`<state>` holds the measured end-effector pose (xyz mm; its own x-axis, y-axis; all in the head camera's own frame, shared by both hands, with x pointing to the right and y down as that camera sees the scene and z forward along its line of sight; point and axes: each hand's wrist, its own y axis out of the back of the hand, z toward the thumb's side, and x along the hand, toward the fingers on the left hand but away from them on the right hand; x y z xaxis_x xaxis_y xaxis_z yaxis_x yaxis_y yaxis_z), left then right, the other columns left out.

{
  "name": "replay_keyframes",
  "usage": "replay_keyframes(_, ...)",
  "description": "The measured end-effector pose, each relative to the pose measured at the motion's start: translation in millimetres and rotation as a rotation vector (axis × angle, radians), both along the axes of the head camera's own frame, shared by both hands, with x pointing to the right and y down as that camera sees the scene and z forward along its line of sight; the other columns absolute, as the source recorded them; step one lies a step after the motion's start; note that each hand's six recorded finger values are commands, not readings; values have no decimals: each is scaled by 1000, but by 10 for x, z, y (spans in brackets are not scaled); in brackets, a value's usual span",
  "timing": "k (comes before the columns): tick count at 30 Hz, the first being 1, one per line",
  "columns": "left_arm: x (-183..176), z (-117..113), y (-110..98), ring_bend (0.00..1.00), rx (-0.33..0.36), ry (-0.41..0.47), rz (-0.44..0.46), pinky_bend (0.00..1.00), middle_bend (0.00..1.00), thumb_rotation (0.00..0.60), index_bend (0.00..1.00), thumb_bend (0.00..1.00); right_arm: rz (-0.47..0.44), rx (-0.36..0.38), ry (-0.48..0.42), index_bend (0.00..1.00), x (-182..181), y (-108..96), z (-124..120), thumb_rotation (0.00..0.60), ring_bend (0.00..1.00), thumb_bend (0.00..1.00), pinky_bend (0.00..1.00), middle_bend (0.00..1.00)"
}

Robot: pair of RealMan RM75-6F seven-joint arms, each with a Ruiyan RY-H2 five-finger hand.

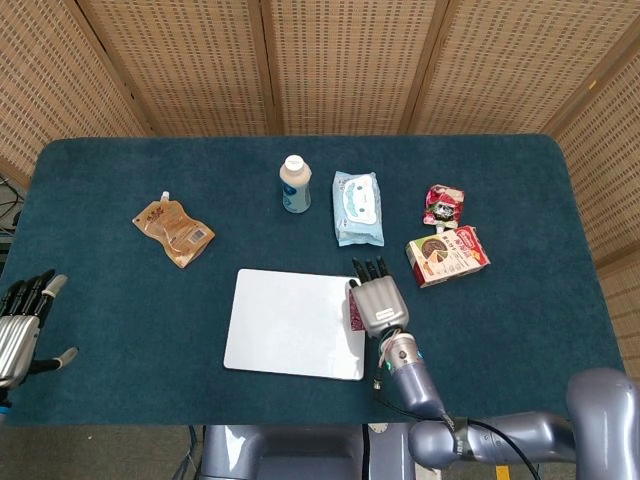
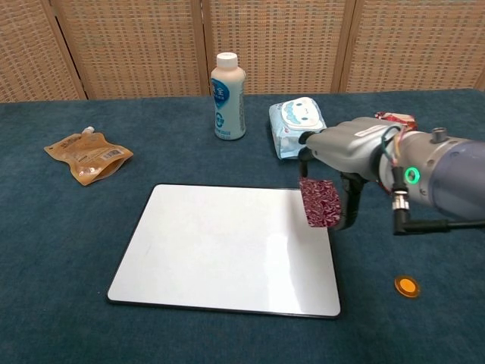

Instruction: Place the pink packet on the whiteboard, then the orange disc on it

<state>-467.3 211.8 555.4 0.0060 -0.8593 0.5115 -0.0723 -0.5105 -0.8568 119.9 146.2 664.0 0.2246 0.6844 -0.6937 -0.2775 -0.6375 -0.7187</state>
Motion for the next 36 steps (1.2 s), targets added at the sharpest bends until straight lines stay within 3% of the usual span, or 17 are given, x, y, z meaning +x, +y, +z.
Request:
replay_keyframes(9, -29, 28, -21, 0, -14, 3, -8, 0, 0, 600, 0, 0, -56, -7, -19, 449, -669, 61, 42, 600, 0, 93, 0, 0)
replay_keyframes(11, -33, 34, -24, 0, -17, 4, -9, 0, 0, 600, 0, 0, -61, -4, -15, 336, -759, 68, 79, 600, 0, 53, 0, 0)
replay_keyframes(13, -36, 40, -26, 0, -21, 5, -9, 0, 0, 600, 0, 0, -65, -2, -11, 103, -828, 77, 123, 600, 0, 7, 0, 0)
replay_keyframes(16, -38, 48, -31, 0, -25, 7, -7, 0, 0, 600, 0, 0, -71, -2, -16, 0, -921, 102, 172, 600, 0, 0, 0, 0)
replay_keyframes(29, -25, 74, -22, 0, -33, -2, 2, 0, 0, 600, 0, 0, -103, 50, -40, 7, -768, 18, -31, 600, 0, 0, 0, 0)
replay_keyframes(36, 19, 84, -3, 0, -34, -10, 16, 0, 0, 600, 0, 0, -139, 70, -50, 146, -298, 3, -139, 600, 0, 0, 0, 0)
